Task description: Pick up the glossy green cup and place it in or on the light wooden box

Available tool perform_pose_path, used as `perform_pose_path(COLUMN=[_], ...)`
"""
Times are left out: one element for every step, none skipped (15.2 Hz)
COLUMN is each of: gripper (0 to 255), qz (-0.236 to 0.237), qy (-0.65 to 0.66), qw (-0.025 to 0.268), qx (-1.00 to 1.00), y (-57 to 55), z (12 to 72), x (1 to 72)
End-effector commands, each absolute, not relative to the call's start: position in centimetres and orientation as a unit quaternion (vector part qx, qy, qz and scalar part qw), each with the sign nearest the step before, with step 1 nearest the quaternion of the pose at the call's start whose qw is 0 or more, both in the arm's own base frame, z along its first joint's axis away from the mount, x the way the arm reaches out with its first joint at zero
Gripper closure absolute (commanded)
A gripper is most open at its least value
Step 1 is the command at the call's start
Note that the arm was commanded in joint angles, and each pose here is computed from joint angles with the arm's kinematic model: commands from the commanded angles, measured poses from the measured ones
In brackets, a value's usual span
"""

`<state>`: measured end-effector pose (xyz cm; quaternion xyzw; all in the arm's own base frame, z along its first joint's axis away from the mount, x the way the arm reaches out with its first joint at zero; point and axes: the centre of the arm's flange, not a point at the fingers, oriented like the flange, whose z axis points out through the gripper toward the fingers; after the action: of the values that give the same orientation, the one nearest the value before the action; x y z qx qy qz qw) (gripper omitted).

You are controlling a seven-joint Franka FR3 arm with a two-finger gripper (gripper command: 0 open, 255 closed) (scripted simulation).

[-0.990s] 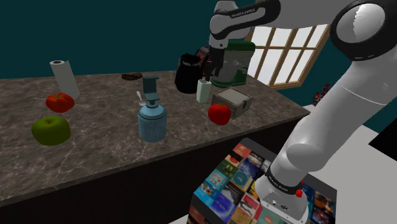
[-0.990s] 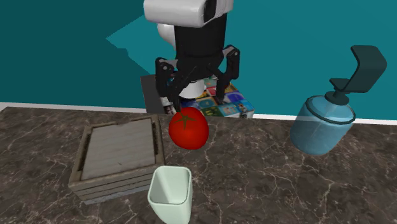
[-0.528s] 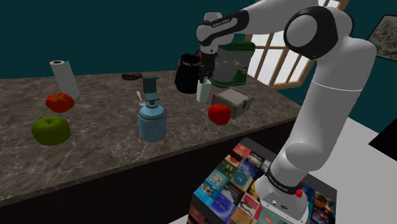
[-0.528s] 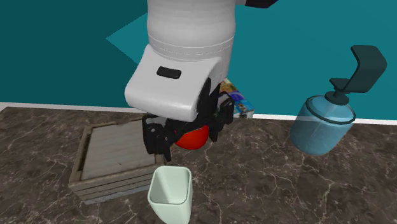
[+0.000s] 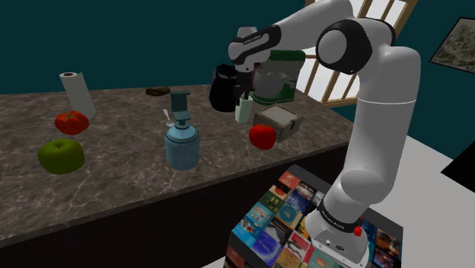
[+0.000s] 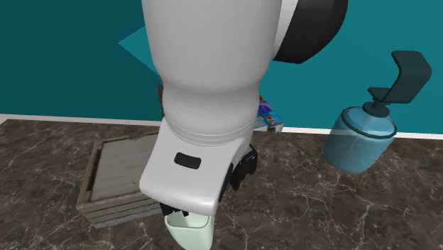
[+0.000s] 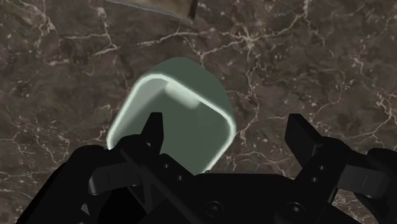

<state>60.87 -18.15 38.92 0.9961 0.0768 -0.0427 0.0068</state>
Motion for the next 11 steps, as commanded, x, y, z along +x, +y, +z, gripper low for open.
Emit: perform_pose_path(gripper=[0, 0, 0, 0, 0, 0, 0, 0, 0, 0, 255], qz=[-0.042, -0.042, -0.042, -0.042, -0.042, -0.042, -0.042, -0.042, -0.043, -0.043, -0.043], qy=[0.077, 0.077, 0.077, 0.077, 0.077, 0.077, 0.077, 0.077, 0.077, 0.077, 0.077], qw=[0.007, 0.007, 0.007, 0.007, 0.007, 0.007, 0.007, 0.007, 0.007, 0.007, 0.007], qx=[0.996, 0.996, 0.996, 0.996, 0.996, 0.996, 0.996, 0.996, 0.996, 0.996, 0.996], y=[-18.15, -18.15, -18.15, -18.15, -18.15, -18.15, -18.15, -18.15, -18.16, -18.16, -18.16], z=[37.67, 37.37, 37.37, 37.37, 37.37, 37.37, 37.37, 37.37, 37.38, 37.38, 37.38], x=[60.75, 60.72, 60.72, 60.72, 60.72, 60.72, 60.72, 60.72, 60.72, 60.72, 60.72])
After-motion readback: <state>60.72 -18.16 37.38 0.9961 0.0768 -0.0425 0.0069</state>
